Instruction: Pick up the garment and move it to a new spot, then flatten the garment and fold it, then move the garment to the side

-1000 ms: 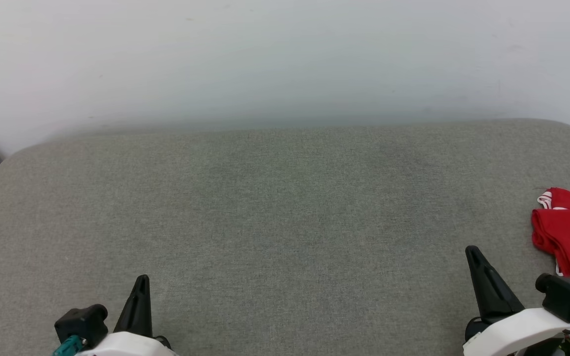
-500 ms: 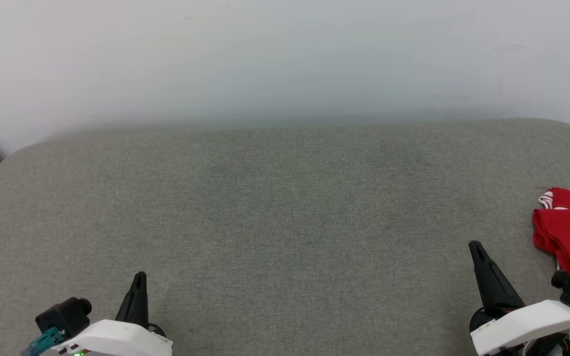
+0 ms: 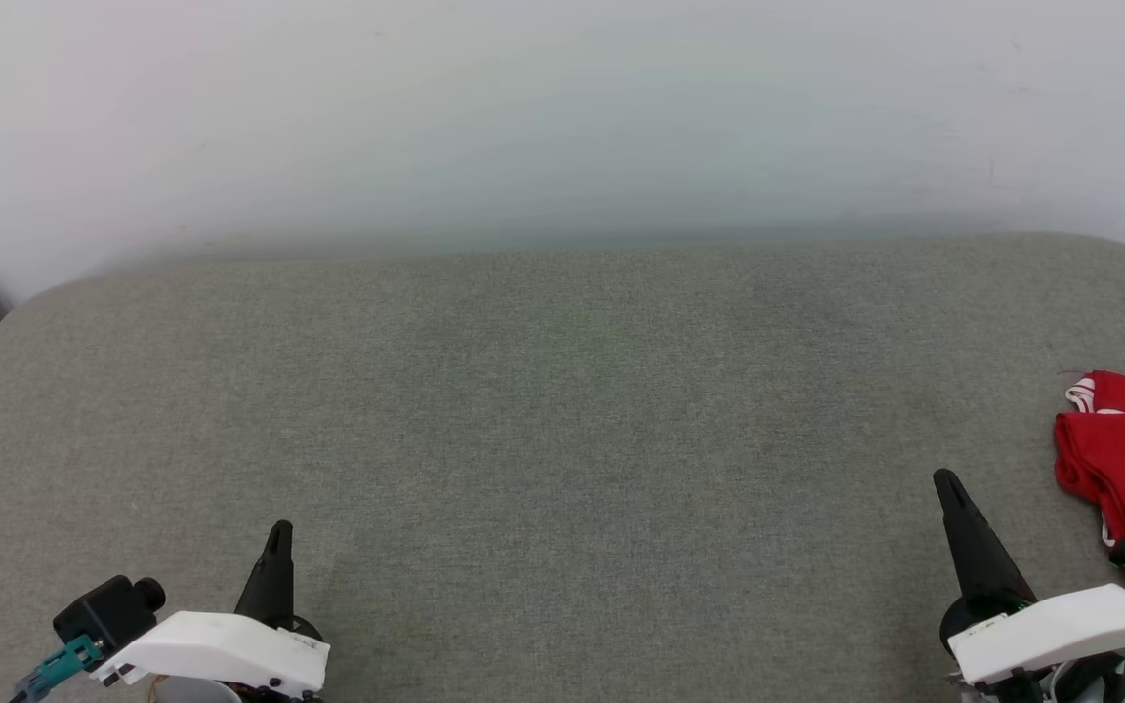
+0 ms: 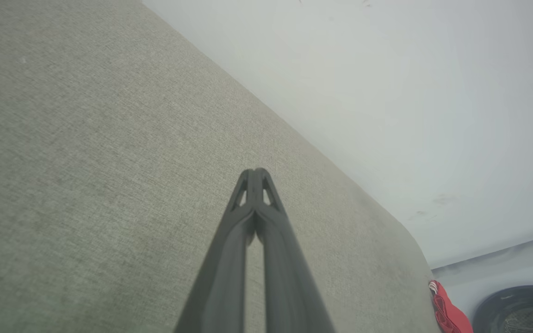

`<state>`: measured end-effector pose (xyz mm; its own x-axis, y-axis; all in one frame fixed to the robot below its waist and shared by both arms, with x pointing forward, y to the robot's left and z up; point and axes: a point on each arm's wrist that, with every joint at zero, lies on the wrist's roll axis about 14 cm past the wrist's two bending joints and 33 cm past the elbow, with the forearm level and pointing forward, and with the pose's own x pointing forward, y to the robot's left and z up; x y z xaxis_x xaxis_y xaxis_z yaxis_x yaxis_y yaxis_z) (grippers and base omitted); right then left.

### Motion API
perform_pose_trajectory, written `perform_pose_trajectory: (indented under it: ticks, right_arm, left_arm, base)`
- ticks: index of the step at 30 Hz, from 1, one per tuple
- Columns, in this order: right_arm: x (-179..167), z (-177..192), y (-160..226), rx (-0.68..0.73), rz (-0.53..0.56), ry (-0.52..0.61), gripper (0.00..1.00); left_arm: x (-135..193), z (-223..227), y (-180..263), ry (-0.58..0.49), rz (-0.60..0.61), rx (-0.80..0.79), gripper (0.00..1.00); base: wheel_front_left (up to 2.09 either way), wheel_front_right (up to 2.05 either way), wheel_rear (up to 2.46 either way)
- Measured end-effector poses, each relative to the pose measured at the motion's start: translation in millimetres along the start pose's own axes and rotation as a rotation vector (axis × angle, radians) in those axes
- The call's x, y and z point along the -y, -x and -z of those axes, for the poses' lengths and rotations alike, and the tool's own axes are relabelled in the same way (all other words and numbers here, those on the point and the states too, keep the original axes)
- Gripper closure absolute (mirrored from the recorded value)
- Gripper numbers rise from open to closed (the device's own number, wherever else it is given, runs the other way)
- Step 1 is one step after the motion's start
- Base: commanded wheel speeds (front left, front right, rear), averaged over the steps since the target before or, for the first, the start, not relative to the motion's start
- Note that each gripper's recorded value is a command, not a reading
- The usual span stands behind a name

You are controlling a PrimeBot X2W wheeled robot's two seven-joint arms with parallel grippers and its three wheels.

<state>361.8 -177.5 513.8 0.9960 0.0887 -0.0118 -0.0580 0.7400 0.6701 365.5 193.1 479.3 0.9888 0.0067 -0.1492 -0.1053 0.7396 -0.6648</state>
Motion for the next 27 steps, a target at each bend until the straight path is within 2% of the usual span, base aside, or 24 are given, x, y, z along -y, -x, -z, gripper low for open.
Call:
perform_pose_trajectory:
  ticks: [27]
  right_arm:
    - [9.7, -3.4, -8.8, 0.026, 0.019, -0.330, 1.00]
  left_arm:
    - [3.9, -5.2, -8.5, 0.331, 0.023, -0.005, 1.00]
  base:
    - [0.00, 0.00, 0.00]
